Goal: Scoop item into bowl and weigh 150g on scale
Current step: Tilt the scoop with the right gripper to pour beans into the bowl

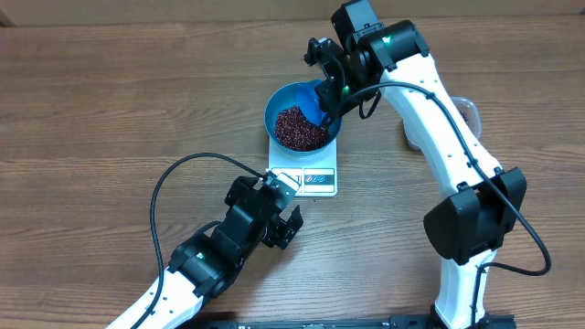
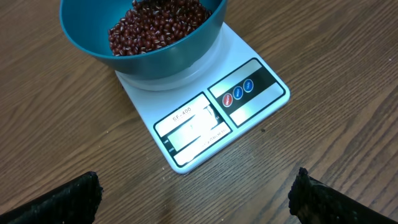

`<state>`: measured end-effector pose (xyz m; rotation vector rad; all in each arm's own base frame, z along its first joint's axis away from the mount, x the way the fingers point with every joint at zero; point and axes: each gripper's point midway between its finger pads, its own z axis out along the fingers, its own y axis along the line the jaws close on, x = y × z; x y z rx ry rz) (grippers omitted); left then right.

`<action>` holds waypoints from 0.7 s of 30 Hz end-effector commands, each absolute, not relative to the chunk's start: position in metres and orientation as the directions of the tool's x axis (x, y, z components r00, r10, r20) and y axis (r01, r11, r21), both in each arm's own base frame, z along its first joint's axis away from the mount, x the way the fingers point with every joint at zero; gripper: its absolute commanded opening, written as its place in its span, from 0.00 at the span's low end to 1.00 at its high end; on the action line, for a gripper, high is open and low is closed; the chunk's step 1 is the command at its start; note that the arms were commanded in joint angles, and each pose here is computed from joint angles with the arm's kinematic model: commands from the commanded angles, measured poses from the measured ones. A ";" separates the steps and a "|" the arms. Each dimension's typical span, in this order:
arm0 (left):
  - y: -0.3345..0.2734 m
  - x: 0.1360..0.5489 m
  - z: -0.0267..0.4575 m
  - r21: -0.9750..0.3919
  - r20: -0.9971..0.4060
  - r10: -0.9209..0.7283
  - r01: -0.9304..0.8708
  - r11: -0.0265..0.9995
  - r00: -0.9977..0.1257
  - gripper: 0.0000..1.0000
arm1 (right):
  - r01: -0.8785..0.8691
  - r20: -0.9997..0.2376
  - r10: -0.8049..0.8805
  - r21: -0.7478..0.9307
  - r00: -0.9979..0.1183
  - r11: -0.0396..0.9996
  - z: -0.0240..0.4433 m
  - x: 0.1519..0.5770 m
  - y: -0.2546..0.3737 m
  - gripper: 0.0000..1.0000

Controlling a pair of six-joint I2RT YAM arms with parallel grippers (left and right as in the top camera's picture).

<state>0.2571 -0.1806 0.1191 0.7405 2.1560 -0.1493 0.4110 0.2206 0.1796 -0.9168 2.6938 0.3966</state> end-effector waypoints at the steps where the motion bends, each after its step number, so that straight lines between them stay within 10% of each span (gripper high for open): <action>1: -0.177 0.258 0.119 0.158 -0.749 0.462 0.550 0.820 -0.475 0.99 | -0.624 -0.329 -0.549 0.189 -0.768 0.758 0.173 0.410 0.225 0.04; 21: -0.177 0.258 0.119 0.158 -0.749 0.463 0.550 0.820 -0.475 1.00 | -0.676 -0.296 -0.614 0.194 -0.732 0.711 0.145 0.389 0.255 0.04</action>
